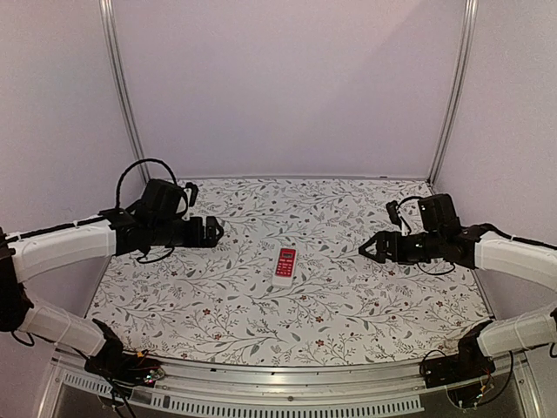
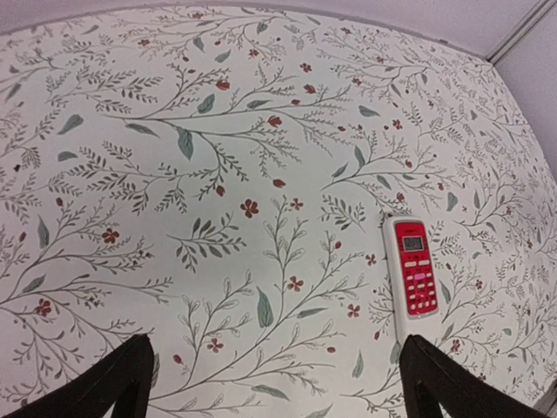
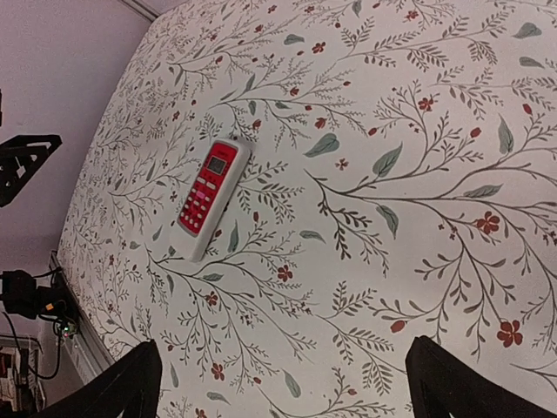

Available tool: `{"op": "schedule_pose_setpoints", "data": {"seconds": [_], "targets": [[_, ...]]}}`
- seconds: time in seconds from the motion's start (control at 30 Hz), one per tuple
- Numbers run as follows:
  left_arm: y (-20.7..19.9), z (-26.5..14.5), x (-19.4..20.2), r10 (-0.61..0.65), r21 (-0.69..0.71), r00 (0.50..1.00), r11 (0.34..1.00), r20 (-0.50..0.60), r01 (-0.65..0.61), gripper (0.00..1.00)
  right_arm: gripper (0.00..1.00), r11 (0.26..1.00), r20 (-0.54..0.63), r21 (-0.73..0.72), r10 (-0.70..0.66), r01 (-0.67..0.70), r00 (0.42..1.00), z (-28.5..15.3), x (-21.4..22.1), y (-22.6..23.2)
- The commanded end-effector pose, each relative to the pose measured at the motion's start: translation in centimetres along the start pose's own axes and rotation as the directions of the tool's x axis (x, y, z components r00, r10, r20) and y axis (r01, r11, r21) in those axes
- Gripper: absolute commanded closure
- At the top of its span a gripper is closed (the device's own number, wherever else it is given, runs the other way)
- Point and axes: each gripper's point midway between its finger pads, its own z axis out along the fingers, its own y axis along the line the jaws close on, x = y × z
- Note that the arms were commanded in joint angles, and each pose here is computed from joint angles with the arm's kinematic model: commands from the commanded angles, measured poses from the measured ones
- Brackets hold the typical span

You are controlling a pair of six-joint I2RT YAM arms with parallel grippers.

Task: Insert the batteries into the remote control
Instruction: Reset both arms

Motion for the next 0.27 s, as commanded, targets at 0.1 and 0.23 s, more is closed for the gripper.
{"op": "schedule_pose_setpoints", "data": {"seconds": [0.1, 0.23], "targets": [[3.7, 0.7, 4.7, -0.07, -0.104, 0.997, 0.992, -0.031, 0.067, 0.0, 0.01, 0.996, 0.03, 0.078, 0.043, -0.045, 0.999, 0.5, 3.4, -3.3], [4.0, 0.7, 5.3, -0.074, -0.11, 0.997, 0.991, -0.021, 0.071, 0.0, 0.01, 0.995, 0.023, 0.079, 0.057, -0.059, 0.998, 0.8, 4.1, -3.6]]}}
